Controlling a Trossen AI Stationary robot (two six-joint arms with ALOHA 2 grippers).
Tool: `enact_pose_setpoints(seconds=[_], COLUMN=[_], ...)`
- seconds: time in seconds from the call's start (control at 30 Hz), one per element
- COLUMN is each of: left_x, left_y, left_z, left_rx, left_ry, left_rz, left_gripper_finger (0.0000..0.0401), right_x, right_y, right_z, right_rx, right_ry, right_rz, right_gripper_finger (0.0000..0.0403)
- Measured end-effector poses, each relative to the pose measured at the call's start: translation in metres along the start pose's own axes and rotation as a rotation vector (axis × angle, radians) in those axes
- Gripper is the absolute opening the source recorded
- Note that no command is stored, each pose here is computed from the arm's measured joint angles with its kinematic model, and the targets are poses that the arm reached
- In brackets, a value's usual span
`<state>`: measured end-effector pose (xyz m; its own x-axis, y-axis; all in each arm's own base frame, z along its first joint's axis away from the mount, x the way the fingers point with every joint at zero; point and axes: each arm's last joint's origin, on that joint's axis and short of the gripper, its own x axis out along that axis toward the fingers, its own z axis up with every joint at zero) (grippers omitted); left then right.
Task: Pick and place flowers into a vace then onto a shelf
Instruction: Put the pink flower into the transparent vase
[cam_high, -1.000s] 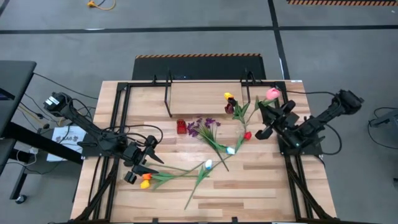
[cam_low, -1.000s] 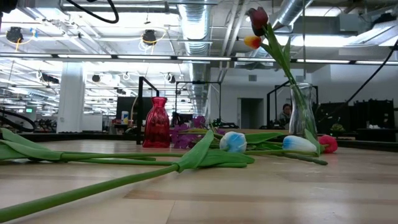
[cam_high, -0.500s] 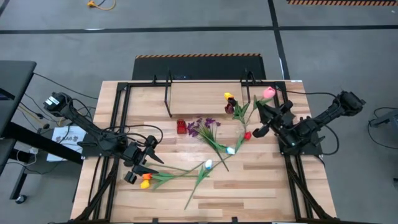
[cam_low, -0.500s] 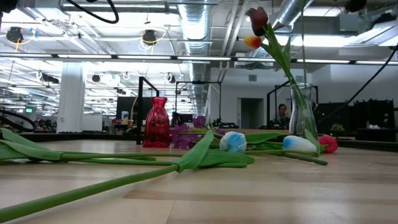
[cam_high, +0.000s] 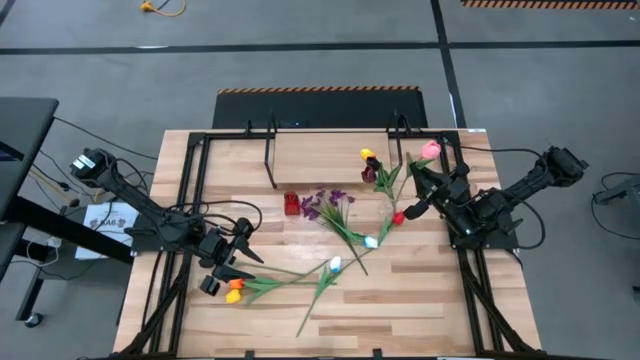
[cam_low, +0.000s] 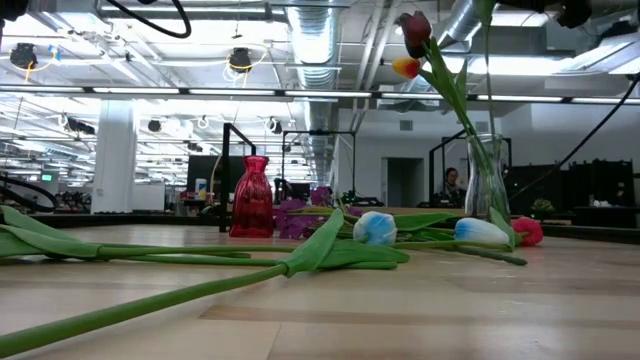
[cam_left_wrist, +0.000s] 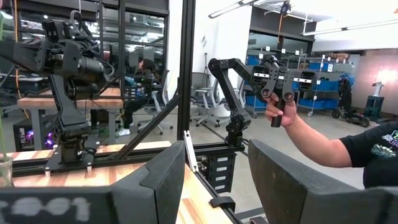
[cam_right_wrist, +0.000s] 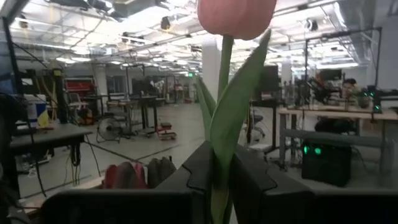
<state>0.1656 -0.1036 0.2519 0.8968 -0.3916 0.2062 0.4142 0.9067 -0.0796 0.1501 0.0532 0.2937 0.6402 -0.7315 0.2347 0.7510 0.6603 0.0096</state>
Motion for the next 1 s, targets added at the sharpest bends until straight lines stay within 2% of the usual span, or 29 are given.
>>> enact_pose_setpoints(seconds=[0.23,0.43,0.7,1.0], left_x=[0.000,0.000,0.000,0.000], left_y=[0.000,0.000,0.000,0.000], left_z=[0.000,0.000,0.000,0.000], left_rx=[0.000,0.000,0.000,-0.003], left_ry=[0.000,0.000,0.000,0.000], left_rz=[0.000,0.000,0.000,0.000], left_gripper_finger=[0.0167,0.0167,0.0167,0.0167], right_x=[0.000,-0.003,-0.020,-0.029], right_y=[-0.001,0.000,0.008,0.011], right_z=[-0.004,-0.012,-0.010,-0.008], right_rx=[-0.027,-0.056,-0.066,-0.064], right_ry=[0.086,0.229,0.239,0.237], right_rz=[-0.067,-0.186,-0.076,-0.015], right_gripper_finger=[0.0098,0.0167,0.0236,0.0246])
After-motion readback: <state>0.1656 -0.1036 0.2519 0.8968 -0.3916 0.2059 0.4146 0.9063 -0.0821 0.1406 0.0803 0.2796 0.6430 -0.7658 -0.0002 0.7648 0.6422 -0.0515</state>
